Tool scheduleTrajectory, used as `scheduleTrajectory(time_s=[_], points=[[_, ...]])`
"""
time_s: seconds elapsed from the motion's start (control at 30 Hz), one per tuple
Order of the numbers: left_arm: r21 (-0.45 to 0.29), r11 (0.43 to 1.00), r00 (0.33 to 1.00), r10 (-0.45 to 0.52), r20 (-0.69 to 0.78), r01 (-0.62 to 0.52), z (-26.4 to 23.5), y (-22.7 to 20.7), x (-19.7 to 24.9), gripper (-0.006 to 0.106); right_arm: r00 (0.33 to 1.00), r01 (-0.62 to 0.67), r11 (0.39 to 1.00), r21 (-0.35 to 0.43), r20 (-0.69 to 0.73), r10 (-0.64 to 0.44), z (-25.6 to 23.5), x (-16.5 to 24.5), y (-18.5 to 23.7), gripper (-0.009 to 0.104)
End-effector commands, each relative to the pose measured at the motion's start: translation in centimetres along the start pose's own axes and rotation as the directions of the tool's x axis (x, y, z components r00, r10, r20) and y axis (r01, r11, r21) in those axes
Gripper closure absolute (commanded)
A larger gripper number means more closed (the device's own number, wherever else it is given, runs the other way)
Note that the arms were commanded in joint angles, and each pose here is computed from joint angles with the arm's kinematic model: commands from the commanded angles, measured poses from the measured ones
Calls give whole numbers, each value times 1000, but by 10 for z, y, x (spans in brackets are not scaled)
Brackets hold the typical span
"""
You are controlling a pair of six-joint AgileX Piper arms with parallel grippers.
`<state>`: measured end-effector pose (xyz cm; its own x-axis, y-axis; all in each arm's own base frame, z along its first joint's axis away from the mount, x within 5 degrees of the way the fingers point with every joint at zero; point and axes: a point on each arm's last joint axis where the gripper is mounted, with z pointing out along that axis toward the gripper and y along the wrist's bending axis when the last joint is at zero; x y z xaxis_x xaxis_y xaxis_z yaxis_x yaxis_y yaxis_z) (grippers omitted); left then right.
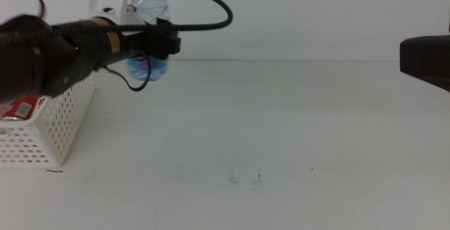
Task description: Use arms to grab the bottles and put them into the dustbin to the left of the table.
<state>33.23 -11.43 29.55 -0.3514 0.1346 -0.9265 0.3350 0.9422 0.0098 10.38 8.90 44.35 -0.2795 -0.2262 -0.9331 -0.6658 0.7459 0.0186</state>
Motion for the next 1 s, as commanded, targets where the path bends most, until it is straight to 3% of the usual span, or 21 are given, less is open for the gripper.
scheduleTrajectory(time_s=[0.0,0.3,0.6,0.97], points=[[-32,999,999,23,-42,-25,-6,3,-12,60,1000,9,1000,11,14,-9,-2,-2,-1,7],[-2,999,969,43,-243,-45,-6,28,-62,60,1000,8,1000,10,14,-8,-2,-2,-1,7],[-55,998,908,-41,-416,20,2,99,-66,60,1000,8,1000,10,14,-8,-2,-2,-1,7],[-172,981,879,-163,-448,94,-26,178,-53,60,1000,8,1000,10,14,-8,-2,-2,-1,7]])
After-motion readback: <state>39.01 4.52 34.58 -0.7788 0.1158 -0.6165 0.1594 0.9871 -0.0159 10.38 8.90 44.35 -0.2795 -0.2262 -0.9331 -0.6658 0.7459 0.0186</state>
